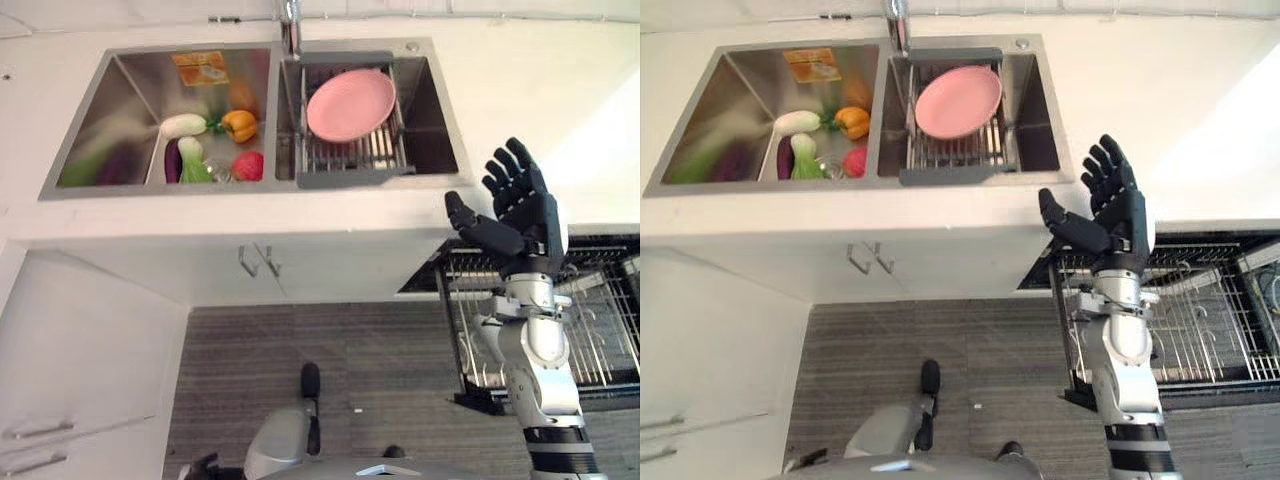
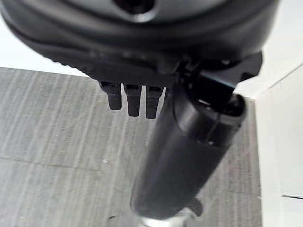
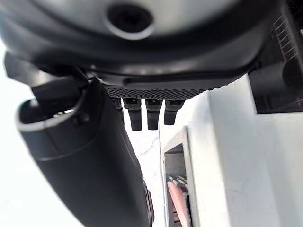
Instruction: Place the dishes in the dishwasher.
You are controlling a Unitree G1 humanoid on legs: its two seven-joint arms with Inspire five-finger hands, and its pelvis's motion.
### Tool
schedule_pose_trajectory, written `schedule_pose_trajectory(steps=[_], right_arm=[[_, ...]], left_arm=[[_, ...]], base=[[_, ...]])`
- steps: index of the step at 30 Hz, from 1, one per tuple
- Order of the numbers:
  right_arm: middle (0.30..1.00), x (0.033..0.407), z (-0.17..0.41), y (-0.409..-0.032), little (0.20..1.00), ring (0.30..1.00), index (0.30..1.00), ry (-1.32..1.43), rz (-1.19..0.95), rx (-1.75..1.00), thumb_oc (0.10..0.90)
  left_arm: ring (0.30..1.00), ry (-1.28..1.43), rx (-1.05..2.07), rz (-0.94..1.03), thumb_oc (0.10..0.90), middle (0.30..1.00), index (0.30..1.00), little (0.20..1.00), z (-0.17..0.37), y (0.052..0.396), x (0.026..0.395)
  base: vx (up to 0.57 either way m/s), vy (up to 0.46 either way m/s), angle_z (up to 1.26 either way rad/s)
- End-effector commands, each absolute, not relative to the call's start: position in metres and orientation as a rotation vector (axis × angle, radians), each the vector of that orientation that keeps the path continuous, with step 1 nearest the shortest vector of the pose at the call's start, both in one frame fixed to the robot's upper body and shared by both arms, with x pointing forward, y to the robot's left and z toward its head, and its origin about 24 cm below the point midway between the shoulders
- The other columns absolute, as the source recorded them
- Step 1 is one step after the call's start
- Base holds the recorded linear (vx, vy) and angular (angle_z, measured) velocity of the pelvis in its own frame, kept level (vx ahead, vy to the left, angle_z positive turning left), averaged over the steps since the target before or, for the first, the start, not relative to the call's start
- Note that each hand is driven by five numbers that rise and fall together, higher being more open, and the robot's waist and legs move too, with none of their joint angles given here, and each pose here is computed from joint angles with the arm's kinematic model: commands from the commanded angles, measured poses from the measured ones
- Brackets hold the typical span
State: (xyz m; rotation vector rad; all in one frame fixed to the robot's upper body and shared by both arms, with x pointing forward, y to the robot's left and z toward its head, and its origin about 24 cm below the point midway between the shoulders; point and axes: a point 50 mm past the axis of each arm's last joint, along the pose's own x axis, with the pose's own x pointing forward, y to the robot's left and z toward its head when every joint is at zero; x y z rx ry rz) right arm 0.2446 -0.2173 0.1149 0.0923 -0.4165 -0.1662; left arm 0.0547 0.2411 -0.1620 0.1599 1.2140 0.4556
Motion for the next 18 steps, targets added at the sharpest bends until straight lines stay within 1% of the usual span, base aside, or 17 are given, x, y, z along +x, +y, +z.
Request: schedule_pose_trajectory(steps=[1,4,8,9,14,18], right_arm=[[0.900,0.233,0.170,-0.223,0.900,0.900,0.900,-0.709,-0.163,-0.027,0.800],[0.900,0.232,0.165,-0.223,0.900,0.900,0.900,-0.696,-0.170,-0.006,0.800],[0.900,0.232,0.168,-0.223,0.900,0.900,0.900,-0.706,-0.162,0.004,0.800],[0.900,0.234,0.165,-0.225,0.900,0.900,0.900,-0.690,-0.179,0.000,0.800],[0.900,0.230,0.161,-0.225,0.900,0.900,0.900,-0.665,-0.152,0.007,0.800],[0.900,0.229,0.158,-0.231,0.900,0.900,0.900,-0.629,-0.127,0.007,0.800]], left_arm=[[0.900,1.184,0.249,0.421,0.800,0.900,0.900,0.900,-0.159,0.248,0.062],[0.900,1.167,0.259,0.408,0.800,0.900,0.900,0.900,-0.157,0.249,0.067],[0.900,1.133,0.280,0.395,0.800,0.900,0.900,0.900,-0.154,0.251,0.080],[0.900,1.145,0.303,0.362,0.800,0.900,0.900,0.900,-0.155,0.250,0.080],[0.900,1.154,0.286,0.364,0.800,0.900,0.900,0.900,-0.157,0.245,0.075],[0.900,1.174,0.259,0.345,0.800,0.900,0.900,0.900,-0.161,0.235,0.071]], base=[[0.13,0.163,-0.12],[0.18,0.135,0.32],[0.24,-0.092,0.06],[0.17,-0.149,0.39],[0.09,-0.098,0.51],[0.06,-0.112,-0.25]])
